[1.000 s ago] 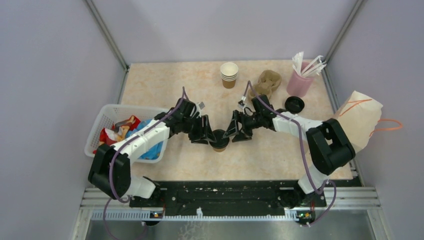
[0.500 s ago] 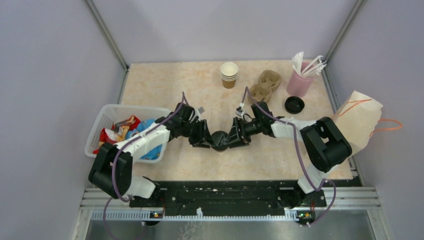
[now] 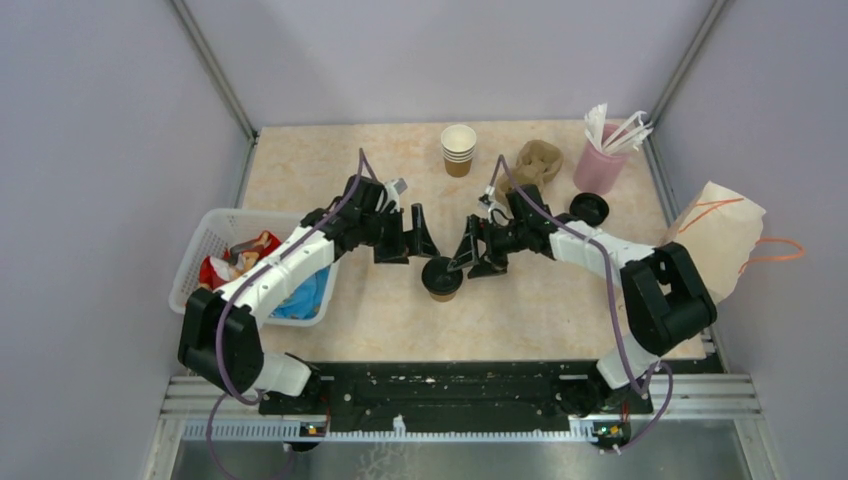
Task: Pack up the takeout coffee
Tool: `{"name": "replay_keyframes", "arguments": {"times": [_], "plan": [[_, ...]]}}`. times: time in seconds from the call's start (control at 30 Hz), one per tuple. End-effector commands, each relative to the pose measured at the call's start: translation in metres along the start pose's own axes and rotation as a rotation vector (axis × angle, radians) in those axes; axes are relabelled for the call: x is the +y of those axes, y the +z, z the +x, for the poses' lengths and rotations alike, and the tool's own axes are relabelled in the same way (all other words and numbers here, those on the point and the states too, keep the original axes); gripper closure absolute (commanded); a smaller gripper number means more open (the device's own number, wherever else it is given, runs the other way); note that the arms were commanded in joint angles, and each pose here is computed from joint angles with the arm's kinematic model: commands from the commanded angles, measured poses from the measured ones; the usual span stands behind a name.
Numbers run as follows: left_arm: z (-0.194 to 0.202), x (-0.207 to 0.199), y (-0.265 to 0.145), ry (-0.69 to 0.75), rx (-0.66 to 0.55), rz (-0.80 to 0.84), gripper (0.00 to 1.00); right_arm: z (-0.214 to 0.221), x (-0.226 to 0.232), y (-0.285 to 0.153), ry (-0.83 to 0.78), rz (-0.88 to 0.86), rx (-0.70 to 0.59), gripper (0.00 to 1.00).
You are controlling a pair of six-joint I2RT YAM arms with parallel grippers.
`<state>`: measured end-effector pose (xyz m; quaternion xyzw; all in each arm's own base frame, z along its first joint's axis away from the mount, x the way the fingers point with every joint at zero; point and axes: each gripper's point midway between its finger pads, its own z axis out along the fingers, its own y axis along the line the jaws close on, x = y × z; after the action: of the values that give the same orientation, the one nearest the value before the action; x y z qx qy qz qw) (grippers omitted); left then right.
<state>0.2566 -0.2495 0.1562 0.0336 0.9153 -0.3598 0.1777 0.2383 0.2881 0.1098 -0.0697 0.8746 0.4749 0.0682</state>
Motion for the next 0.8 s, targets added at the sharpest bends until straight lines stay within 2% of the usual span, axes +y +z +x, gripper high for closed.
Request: {"name": "replay_keyframes", "arguments": {"times": [0.0, 0.1, 0.23, 0.43, 0.6, 0.77], "plan": [[-0.001, -0.003, -0.009, 0.089, -0.018, -0.015, 0.01, -0.012, 0.007, -0.018, -0.081, 0.09, -0.056, 0.2], [0.007, -0.006, -0.004, 0.142, -0.009, -0.05, 0.01, -0.013, 0.006, -0.021, -0.054, 0.129, -0.084, 0.2], [0.007, -0.009, 0.005, 0.226, -0.032, -0.207, 0.01, -0.016, -0.001, -0.053, -0.058, 0.28, -0.181, 0.2], [0.005, -0.016, 0.02, 0.296, -0.05, -0.328, 0.01, 0.016, -0.022, -0.096, -0.131, 0.462, -0.17, 0.18], [0.007, -0.012, 0.037, 0.346, -0.011, -0.387, 0.01, 0.038, -0.02, -0.106, -0.127, 0.433, -0.2, 0.18], [0.012, -0.011, 0.05, 0.392, 0.014, -0.417, 0.01, 0.043, -0.009, -0.107, -0.107, 0.367, -0.25, 0.18]]}}
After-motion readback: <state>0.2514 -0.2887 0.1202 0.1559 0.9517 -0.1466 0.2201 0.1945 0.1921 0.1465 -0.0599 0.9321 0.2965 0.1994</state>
